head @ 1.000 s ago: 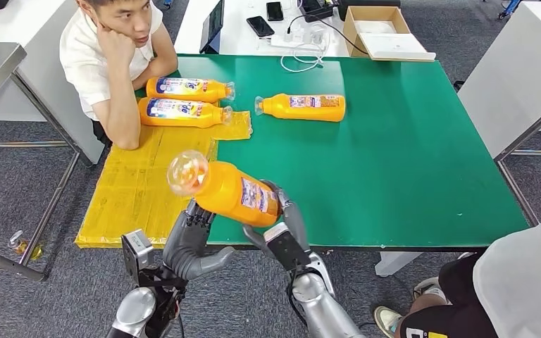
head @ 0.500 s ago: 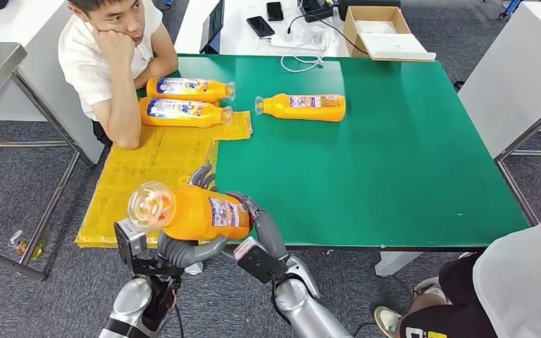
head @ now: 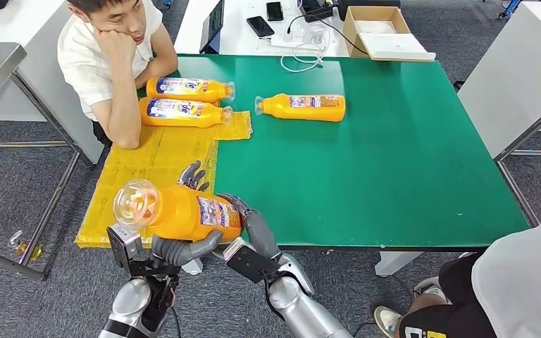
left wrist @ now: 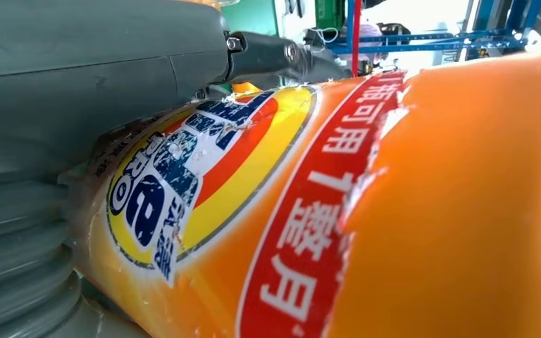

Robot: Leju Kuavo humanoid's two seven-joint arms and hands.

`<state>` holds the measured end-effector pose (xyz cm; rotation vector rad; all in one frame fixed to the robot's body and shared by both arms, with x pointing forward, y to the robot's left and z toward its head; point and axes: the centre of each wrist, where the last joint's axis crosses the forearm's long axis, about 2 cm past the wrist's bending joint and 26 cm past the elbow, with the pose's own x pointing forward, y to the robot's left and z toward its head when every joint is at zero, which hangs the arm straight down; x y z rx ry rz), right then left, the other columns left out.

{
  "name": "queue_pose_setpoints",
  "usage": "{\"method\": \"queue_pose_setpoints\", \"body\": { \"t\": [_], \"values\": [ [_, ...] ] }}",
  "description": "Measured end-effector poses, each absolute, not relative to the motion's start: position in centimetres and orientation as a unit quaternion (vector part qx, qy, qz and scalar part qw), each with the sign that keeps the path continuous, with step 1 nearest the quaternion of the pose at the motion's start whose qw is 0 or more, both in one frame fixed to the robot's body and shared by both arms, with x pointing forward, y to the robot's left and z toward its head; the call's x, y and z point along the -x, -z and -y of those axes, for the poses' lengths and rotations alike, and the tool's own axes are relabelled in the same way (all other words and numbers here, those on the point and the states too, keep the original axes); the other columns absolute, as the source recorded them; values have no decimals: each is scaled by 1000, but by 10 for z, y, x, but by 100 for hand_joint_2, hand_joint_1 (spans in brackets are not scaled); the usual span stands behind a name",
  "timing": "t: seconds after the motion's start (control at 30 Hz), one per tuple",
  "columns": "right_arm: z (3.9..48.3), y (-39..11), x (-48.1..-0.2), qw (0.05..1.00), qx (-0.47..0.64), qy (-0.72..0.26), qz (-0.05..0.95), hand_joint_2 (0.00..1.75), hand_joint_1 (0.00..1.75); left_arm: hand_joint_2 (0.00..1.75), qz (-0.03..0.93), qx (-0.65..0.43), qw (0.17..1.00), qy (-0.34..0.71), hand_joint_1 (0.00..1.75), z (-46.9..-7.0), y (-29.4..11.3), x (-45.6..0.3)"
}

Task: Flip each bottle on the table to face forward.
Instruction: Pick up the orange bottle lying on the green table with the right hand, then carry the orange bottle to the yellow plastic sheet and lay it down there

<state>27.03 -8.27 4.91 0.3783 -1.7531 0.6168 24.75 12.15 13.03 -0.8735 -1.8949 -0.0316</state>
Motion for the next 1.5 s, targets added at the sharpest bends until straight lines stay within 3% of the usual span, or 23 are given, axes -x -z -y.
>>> {"method": "queue_pose_setpoints", "body": {
  "t": [0.3,0.33,0.43,0.47,0.53,0.57,0.67,1.5],
  "values": [
    [81,-47,-269,584,-165,-272,747,175,169,175,785,370,497,-1,175,-125,-129,-247],
    [81,-47,-269,584,-166,-273,746,175,141,175,785,370,497,-3,175,-126,-129,-247],
    [80,-46,-267,585,-168,-274,744,175,32,175,786,365,500,-5,175,-127,-128,-247],
    [79,-46,-267,586,-168,-275,743,175,16,175,786,362,501,-6,175,-127,-128,-247],
    [78,-44,-265,588,-170,-278,741,175,4,175,786,359,503,-6,175,-127,-129,-248],
    [78,-44,-264,588,-170,-279,740,131,0,175,786,359,503,-6,175,-127,-129,-248],
    [76,-43,-262,591,-169,-279,738,0,0,175,786,361,503,-5,175,-126,-130,-248],
    [78,-42,-259,572,-142,-233,774,0,0,175,793,350,499,-9,175,-126,-138,-257]
  ]
}}
